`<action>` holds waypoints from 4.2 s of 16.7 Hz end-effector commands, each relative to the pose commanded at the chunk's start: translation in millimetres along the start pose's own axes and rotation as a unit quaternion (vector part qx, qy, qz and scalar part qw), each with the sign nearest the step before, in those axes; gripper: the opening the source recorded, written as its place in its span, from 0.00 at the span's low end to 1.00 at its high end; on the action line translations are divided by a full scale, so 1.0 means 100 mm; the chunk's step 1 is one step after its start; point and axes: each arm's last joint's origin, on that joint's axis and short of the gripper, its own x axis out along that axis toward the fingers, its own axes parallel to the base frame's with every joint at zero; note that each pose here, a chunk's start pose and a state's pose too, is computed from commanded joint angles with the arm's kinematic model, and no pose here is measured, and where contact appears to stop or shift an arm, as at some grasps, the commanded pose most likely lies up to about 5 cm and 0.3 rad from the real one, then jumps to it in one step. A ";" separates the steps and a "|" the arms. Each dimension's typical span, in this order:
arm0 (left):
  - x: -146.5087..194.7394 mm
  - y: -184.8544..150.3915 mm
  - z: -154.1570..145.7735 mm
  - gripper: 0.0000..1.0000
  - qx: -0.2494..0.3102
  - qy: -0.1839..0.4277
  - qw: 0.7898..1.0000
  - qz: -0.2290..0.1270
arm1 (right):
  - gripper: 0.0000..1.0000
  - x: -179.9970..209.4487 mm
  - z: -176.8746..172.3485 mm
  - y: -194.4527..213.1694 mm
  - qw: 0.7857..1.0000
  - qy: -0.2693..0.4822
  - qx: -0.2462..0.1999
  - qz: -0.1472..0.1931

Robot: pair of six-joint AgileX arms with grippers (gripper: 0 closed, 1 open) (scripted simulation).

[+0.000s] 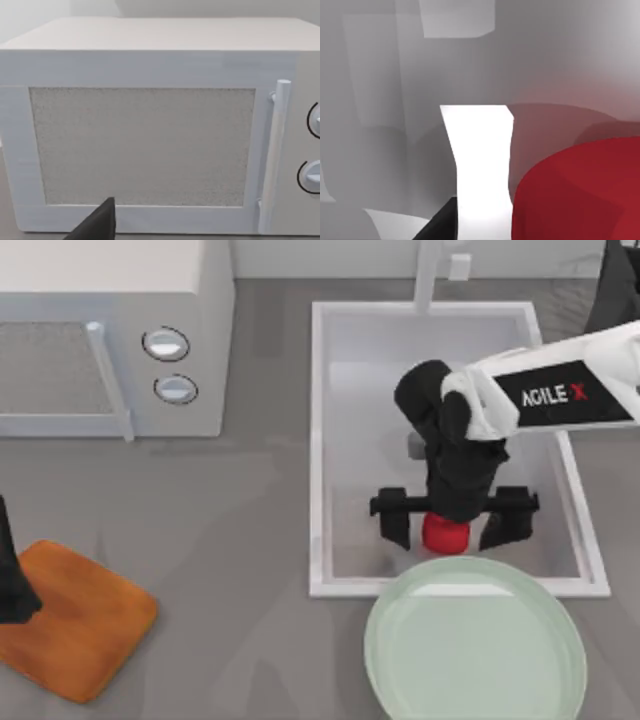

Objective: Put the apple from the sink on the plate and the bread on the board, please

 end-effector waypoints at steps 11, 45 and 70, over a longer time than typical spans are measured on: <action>0.00 0.00 0.00 1.00 0.000 0.000 1.000 0.000 | 0.00 0.00 0.00 0.00 1.000 0.000 0.000 0.000; 0.00 0.00 0.00 1.00 0.000 0.000 1.000 0.000 | 0.00 -2.10 -0.93 0.17 0.999 -0.034 -0.004 0.019; 0.00 0.00 0.00 1.00 0.000 0.000 1.000 0.000 | 0.75 -2.21 -1.59 0.05 1.000 0.000 0.000 0.000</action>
